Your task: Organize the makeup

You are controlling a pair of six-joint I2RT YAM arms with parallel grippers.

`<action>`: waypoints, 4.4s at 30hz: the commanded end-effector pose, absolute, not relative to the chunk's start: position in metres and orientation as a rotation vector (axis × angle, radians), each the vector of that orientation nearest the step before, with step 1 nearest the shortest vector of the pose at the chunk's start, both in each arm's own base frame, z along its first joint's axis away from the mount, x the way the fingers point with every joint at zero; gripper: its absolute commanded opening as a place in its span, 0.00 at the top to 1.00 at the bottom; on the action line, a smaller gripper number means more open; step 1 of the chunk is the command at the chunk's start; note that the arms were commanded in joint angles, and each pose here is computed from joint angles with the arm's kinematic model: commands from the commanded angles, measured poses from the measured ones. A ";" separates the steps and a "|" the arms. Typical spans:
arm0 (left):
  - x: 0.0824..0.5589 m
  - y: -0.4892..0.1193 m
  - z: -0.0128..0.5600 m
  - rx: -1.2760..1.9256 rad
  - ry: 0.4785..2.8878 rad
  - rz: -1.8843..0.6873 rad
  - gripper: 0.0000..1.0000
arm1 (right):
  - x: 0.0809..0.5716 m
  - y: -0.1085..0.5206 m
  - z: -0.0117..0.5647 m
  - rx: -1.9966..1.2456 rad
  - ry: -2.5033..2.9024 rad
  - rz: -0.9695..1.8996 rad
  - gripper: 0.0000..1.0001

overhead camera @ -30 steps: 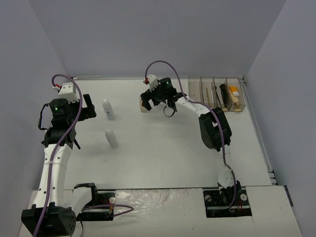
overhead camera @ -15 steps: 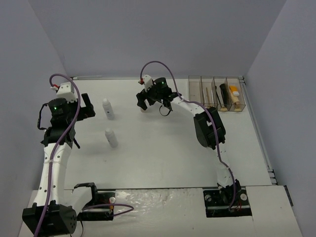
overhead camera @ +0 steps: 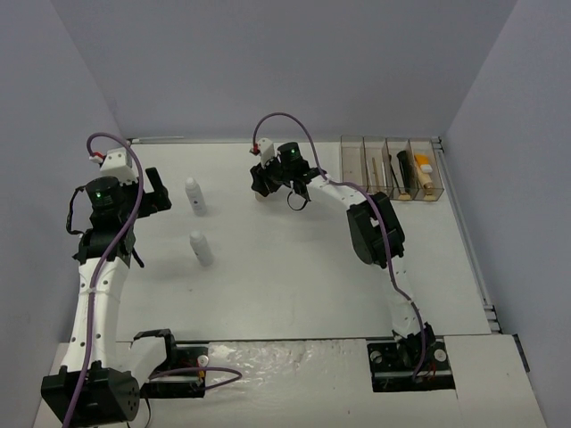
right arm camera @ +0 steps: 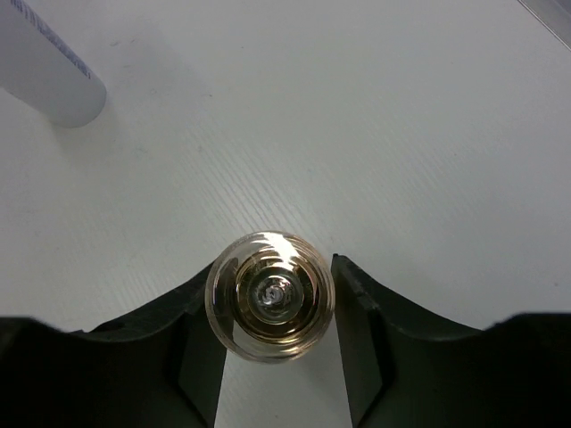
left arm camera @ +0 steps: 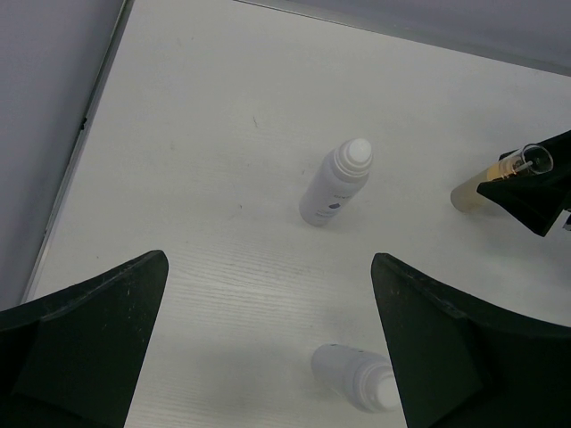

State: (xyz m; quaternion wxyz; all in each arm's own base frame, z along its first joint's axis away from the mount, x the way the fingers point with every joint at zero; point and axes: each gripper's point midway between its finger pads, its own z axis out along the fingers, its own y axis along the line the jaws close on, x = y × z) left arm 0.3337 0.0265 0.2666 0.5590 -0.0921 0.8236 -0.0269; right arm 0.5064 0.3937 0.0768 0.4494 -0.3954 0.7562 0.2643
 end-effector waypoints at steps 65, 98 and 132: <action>0.352 0.026 0.294 -0.235 1.866 -0.126 0.03 | 0.687 0.074 0.139 -0.125 1.834 0.051 1.00; 0.344 0.018 0.303 -0.190 1.854 -0.149 0.03 | 0.526 0.135 0.274 -0.359 1.733 0.266 0.01; 0.218 0.012 0.315 -0.230 1.915 -0.048 0.03 | 0.276 0.553 0.175 -1.081 1.499 0.851 0.03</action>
